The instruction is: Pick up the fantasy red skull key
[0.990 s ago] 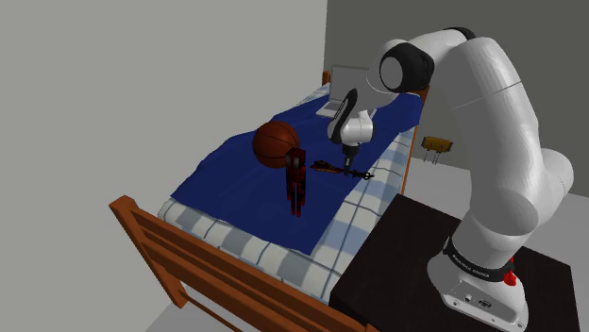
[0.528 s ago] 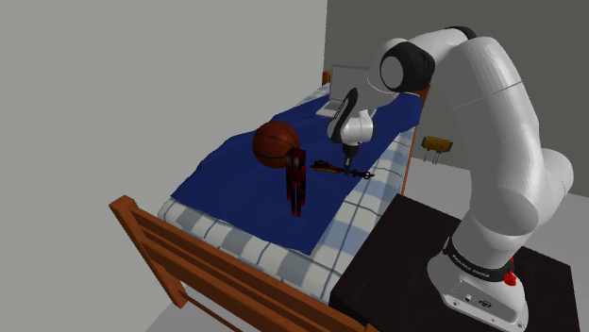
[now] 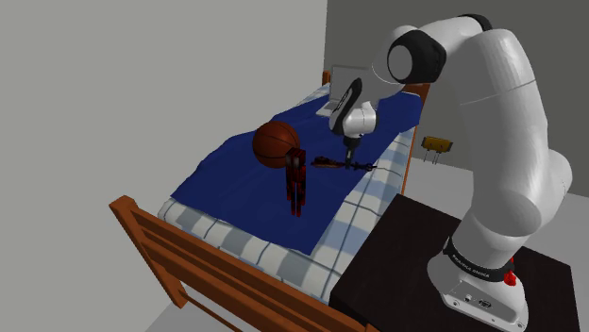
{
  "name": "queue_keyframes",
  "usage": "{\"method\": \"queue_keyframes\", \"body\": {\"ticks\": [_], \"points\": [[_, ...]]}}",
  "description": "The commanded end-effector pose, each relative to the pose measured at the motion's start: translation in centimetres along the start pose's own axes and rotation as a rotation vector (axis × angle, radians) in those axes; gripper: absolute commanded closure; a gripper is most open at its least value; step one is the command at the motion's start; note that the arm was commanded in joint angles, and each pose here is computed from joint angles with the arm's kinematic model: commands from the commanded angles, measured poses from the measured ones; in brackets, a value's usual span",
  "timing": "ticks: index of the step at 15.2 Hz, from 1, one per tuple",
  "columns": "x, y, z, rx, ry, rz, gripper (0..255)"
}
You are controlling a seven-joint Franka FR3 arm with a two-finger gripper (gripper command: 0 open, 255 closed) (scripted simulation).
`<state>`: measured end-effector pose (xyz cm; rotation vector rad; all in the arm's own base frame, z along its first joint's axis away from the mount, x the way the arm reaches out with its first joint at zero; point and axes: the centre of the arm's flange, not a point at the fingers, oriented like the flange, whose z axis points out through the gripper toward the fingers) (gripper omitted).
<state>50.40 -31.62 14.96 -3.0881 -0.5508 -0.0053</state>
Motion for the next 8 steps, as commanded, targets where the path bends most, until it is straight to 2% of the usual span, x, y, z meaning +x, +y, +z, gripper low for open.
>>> {"method": "queue_keyframes", "body": {"ticks": [1,6,8], "points": [[0.1,0.1,-1.2,0.0,0.0,0.0,255],[0.1,0.1,-3.9,0.0,0.0,0.0,255],[0.1,0.1,-3.9,0.0,0.0,0.0,255]]}}
